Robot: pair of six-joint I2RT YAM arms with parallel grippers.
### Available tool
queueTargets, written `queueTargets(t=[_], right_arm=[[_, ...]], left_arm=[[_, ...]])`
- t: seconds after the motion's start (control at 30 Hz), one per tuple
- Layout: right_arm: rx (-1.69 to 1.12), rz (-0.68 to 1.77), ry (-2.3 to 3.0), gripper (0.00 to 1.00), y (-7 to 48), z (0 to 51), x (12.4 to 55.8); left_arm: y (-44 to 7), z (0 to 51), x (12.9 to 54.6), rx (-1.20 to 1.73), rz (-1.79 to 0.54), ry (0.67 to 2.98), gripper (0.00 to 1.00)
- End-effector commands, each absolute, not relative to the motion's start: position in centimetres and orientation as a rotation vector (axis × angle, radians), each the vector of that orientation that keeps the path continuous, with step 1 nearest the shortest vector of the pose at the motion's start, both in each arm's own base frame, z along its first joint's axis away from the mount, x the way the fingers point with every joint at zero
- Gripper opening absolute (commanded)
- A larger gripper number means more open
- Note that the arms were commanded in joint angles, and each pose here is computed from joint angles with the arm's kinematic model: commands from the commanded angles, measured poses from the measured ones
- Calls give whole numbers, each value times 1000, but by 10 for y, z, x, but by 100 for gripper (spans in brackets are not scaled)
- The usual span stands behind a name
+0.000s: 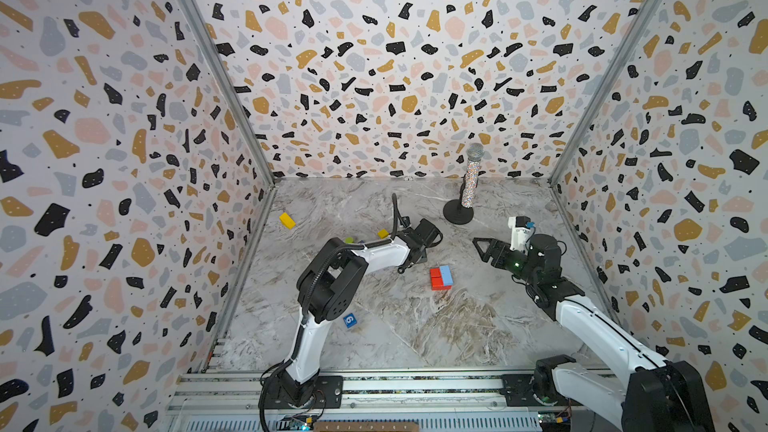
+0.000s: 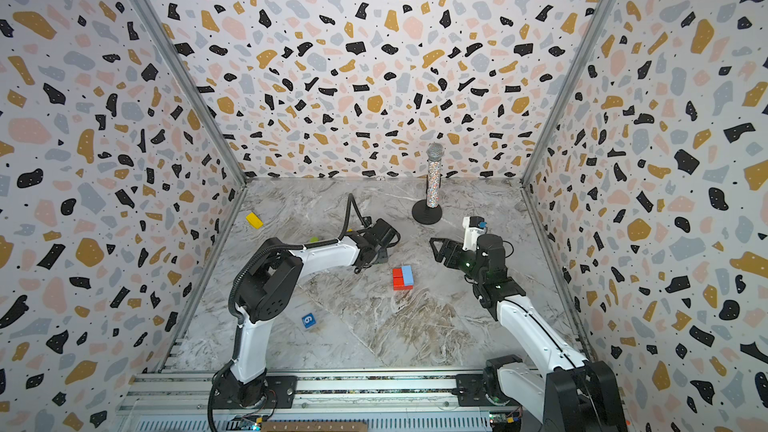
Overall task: Build the wood block tower
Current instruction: 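Close the left gripper on the lime-green bar, then carry the lime-green bar with the left gripper beside the light-blue bar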
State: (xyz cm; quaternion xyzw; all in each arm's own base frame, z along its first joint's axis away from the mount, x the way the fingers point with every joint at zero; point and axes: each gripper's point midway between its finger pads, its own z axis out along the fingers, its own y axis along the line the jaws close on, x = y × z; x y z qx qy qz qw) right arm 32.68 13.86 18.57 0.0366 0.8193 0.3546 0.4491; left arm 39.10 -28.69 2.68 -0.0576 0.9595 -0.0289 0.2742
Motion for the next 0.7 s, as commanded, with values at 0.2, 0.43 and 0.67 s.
queueTargets(t=[0.2, 0.43, 0.67], right_arm=[[77, 898, 1991, 83, 140, 195, 326], [70, 914, 1989, 83, 143, 194, 325], [73, 920, 1992, 83, 143, 192, 325]], left_arm=[[-289, 30, 393, -148, -73, 2571, 35], [-283, 32, 392, -142, -50, 2565, 30], [-278, 49, 387, -133, -50, 2552, 30]])
